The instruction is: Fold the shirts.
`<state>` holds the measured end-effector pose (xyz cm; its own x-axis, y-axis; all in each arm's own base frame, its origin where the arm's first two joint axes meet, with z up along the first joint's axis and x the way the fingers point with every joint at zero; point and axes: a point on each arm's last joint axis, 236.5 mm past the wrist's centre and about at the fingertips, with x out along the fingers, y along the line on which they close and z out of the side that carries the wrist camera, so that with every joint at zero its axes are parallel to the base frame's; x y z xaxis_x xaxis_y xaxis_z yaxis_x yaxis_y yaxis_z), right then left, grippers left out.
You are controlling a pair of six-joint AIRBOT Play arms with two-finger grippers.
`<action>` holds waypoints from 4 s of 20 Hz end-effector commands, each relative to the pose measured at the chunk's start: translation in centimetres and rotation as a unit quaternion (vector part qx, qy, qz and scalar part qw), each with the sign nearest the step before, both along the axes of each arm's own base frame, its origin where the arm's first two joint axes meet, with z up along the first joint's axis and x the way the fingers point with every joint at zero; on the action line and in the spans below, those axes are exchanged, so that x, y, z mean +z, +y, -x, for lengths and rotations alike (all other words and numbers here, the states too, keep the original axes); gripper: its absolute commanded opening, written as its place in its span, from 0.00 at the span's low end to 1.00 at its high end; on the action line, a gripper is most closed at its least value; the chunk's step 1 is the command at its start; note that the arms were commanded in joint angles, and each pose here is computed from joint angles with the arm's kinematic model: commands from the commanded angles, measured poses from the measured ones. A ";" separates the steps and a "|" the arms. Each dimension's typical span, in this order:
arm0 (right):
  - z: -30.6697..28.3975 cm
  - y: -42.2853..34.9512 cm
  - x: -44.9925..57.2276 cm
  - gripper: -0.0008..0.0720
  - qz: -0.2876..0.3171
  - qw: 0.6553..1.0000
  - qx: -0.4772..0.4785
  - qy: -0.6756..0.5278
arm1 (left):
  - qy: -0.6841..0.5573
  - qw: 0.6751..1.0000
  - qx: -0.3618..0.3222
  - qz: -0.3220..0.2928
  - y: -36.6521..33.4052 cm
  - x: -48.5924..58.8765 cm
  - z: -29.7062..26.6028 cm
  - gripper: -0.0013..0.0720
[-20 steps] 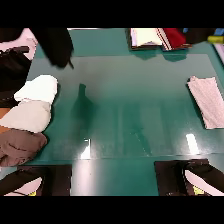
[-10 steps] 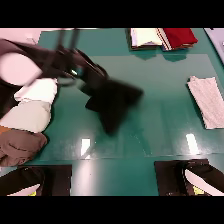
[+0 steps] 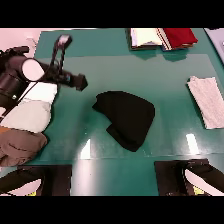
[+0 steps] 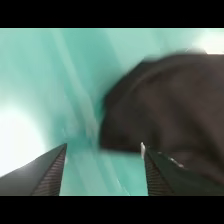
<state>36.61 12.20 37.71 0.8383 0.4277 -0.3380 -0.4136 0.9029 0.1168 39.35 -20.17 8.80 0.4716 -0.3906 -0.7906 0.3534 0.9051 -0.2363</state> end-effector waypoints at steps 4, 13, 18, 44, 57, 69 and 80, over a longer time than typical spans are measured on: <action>0.1 0.0 -0.2 0.04 0.001 1.000 0.001 0.004 | 0.156 0.984 0.042 0.080 -0.6 -12.9 2.6 0.77; 0.5 0.2 -0.8 0.04 0.005 1.000 0.008 0.019 | 0.159 0.982 0.027 0.102 -5.5 -16.3 2.4 0.62; 1.6 0.2 -3.2 0.04 0.027 0.997 0.018 0.067 | 0.129 0.988 0.001 0.079 -5.3 -14.4 1.0 0.05; 2.9 3.7 -41.1 0.03 -0.128 0.892 -0.023 0.432 | 0.003 0.999 -0.038 0.013 -2.1 -2.8 -2.1 0.05; 6.9 -7.4 -0.6 0.03 -0.004 0.997 -0.080 0.000 | -0.446 0.889 0.068 0.077 10.5 37.7 8.6 0.05; 7.9 -7.9 7.9 0.03 0.002 0.996 -0.088 -0.032 | -0.584 0.806 0.074 0.054 12.9 48.7 16.4 0.05; -8.1 -6.4 -20.6 0.03 0.037 0.948 -0.076 0.308 | -0.190 0.977 0.082 -0.054 9.9 13.9 -15.1 0.05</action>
<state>42.14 5.54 24.41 0.6290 0.3038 -0.7155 -0.1897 0.9526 0.2378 49.74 -9.68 32.46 0.8827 -0.2280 -0.4110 0.2563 0.9665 0.0144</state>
